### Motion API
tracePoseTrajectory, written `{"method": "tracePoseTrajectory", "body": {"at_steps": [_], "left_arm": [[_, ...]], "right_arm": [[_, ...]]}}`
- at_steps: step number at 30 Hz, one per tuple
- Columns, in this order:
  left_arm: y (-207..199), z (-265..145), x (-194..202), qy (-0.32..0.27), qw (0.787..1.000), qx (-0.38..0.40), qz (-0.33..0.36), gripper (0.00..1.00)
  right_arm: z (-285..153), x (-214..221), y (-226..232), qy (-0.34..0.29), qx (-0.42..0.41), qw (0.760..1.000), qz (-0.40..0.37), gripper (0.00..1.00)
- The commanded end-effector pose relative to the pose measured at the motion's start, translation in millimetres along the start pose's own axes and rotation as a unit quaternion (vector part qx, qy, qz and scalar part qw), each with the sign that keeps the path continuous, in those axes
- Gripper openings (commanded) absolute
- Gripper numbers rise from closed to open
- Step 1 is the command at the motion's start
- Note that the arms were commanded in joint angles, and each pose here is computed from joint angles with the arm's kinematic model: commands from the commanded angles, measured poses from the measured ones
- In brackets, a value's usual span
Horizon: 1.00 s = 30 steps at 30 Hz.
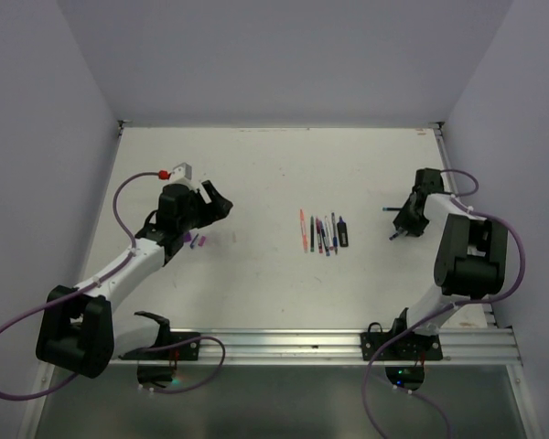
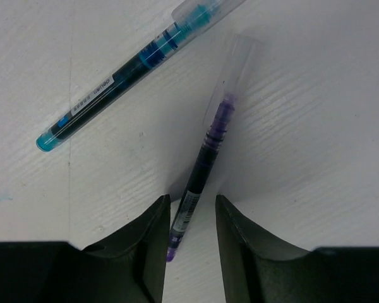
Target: Open the pen caps
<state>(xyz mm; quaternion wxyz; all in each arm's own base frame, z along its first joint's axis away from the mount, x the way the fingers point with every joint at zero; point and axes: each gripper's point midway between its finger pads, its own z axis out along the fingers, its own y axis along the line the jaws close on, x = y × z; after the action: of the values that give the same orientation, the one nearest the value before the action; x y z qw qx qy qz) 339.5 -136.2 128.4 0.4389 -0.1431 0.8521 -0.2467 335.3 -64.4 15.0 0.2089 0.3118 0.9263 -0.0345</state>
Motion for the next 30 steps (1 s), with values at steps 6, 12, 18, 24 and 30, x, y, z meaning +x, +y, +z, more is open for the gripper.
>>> {"method": "tracePoseTrajectory", "body": {"at_steps": [6,12,18,24,30], "left_arm": [[-9,-2,-8,-0.017,1.0,0.019,0.011,0.81],[-12,-11,-6,-0.008,1.0,0.024,0.012,0.81],[-42,-32,-6,0.005,0.996,0.092,0.022,0.79],[-94,-55,9,0.055,0.969,0.241,0.009,0.76],[-114,-61,12,0.06,0.956,0.287,-0.019,0.74]], "right_arm": [[1,10,-13,-0.008,0.026,0.999,0.018,0.1],[-25,33,-26,-0.013,0.025,0.999,0.041,0.0],[-78,41,-15,-0.049,-0.031,0.998,0.035,0.0],[-172,74,114,-0.066,-0.274,0.949,-0.142,0.0],[-224,148,186,-0.02,-0.386,0.867,-0.314,0.0]]}}
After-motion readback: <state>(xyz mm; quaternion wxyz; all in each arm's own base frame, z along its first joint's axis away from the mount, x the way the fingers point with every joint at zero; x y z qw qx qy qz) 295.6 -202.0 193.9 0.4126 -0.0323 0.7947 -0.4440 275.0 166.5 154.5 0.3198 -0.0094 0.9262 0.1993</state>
